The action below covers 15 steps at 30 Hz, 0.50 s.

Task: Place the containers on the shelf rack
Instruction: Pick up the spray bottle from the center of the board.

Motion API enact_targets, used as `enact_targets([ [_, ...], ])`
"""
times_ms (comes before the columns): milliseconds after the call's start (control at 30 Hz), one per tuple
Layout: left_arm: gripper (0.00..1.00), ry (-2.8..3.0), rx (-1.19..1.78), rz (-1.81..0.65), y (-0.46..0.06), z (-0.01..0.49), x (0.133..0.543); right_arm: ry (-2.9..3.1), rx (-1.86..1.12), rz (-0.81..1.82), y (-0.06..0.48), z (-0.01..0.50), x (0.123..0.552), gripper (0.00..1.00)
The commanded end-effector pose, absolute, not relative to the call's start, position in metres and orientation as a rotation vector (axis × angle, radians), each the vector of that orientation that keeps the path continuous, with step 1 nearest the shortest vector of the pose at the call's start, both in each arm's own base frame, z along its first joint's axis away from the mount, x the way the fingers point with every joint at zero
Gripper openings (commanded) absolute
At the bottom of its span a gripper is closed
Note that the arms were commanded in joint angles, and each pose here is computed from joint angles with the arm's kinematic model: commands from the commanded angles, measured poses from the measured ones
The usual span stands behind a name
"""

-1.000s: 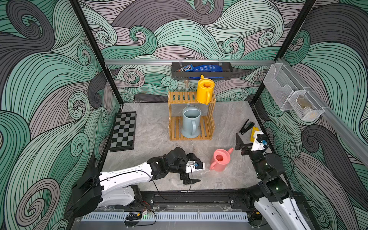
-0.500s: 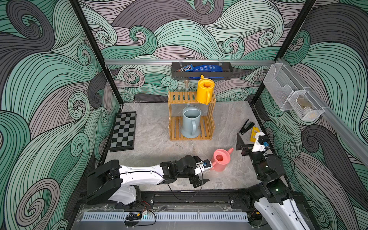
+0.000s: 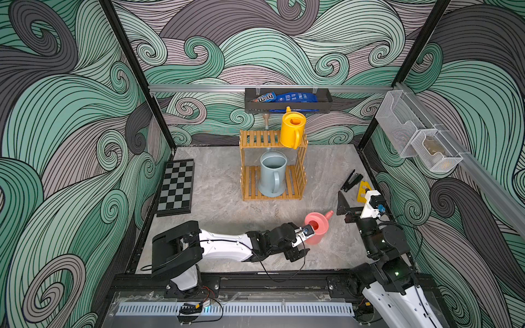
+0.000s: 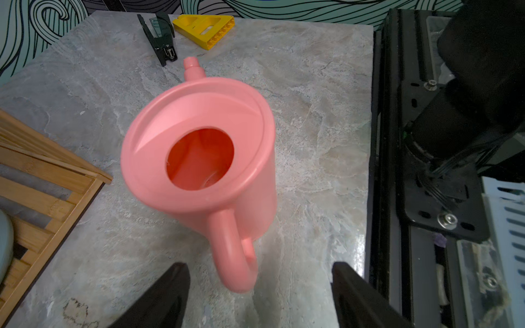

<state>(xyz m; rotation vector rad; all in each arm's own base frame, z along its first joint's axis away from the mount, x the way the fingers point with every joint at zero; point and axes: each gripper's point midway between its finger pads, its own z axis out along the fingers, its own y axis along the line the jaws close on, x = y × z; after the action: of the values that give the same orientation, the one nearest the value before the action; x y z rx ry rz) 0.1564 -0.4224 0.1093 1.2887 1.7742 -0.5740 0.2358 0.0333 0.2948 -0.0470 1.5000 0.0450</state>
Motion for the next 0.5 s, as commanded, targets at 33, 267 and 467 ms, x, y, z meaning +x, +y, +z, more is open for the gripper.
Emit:
enact_targets([
  [33,0.69,1.742,1.169,-0.539,-0.435,0.133,0.174,1.466,-0.043,0.043,0.033,0.3,0.233,0.99],
  [267,0.62,1.803,1.122,-0.504,-0.43,0.121,0.181,1.457,-0.041,0.044,0.033,0.302,0.232,0.99],
  [467,0.54,1.809,1.12,-0.499,-0.434,0.117,0.182,1.45,-0.032,0.037,0.031,0.304,0.23,0.99],
])
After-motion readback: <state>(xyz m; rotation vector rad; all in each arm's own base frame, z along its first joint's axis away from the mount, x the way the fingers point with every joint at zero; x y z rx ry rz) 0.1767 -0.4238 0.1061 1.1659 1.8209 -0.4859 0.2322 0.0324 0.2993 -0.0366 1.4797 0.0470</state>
